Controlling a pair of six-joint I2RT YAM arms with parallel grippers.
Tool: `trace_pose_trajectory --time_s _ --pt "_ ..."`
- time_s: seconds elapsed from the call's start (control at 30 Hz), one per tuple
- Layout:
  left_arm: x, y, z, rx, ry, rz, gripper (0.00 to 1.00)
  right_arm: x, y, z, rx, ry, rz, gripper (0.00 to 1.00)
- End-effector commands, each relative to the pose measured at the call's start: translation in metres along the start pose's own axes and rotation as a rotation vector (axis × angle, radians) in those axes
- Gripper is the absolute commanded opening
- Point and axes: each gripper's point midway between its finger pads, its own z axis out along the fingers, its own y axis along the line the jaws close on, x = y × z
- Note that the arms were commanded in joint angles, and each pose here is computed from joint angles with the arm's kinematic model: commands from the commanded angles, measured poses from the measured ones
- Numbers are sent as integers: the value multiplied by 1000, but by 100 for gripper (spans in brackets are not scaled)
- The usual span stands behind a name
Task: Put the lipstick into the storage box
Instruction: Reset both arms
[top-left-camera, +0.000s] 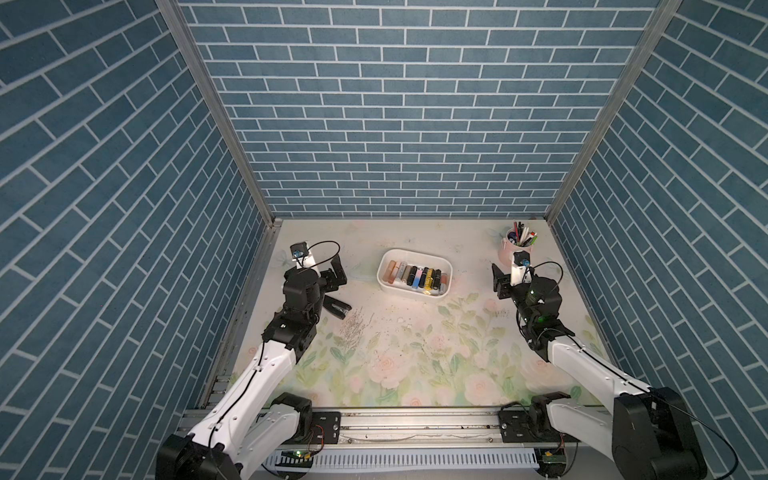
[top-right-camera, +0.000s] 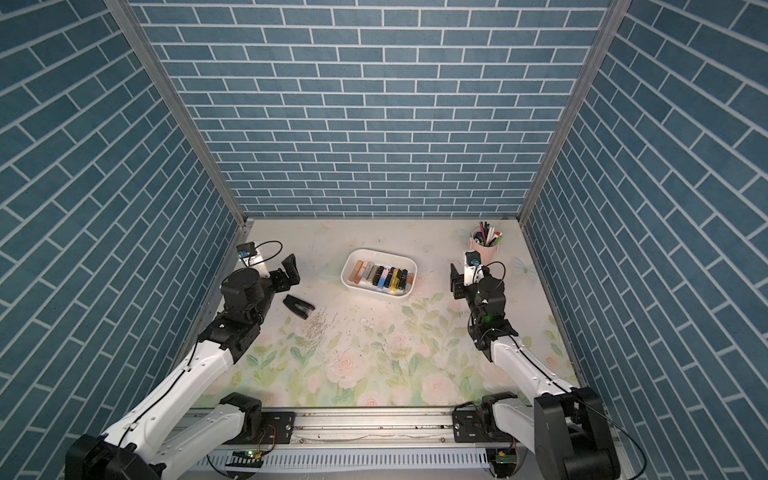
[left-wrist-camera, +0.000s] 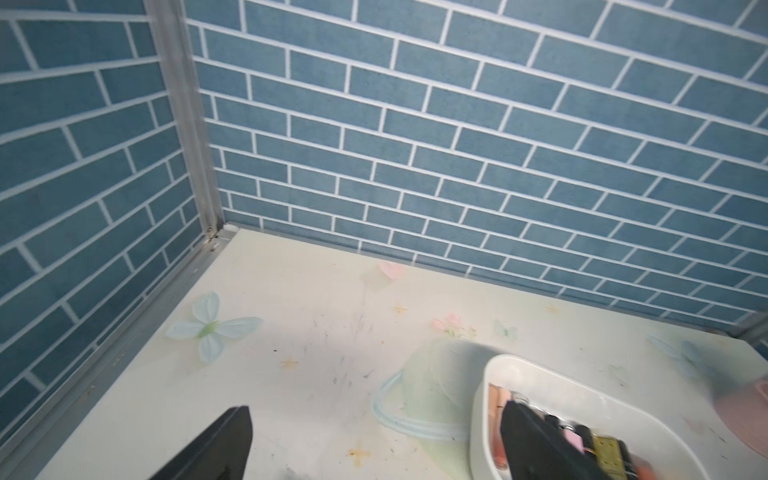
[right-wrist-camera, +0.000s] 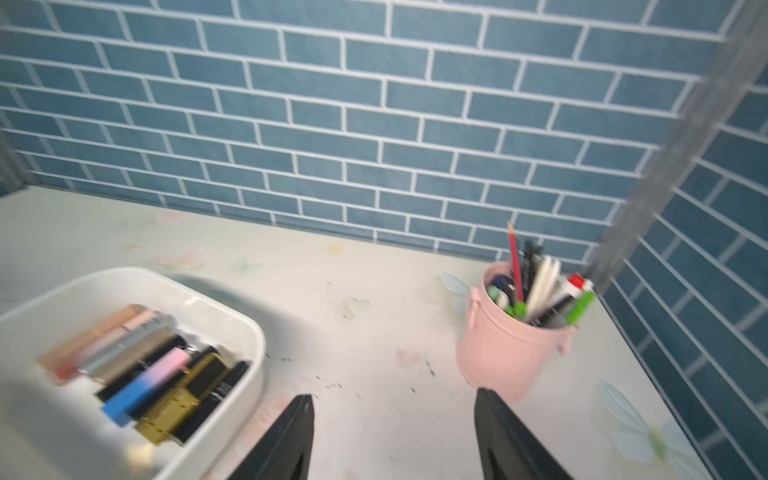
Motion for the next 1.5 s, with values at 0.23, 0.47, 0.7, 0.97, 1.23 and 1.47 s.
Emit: trace_pose_trajectory --time_s 0.23,0.47,0.7,0.97,1.23,1.47 --pt "25 58 16 -110 -89 61 100 62 -44 10 145 30 29 65" --pt "45 84 31 -141 -104 33 100 61 -42 6 135 -52 0 65" --pt "65 76 46 -89 -103 128 100 65 -41 -9 150 -123 1 66" --pt "80 82 34 -120 -195 159 100 70 -46 -2 172 -86 12 70" --pt "88 85 45 -156 -165 163 100 73 -43 11 132 -44 14 81" --pt "90 86 46 -156 -156 165 100 74 -45 12 123 -38 25 90"
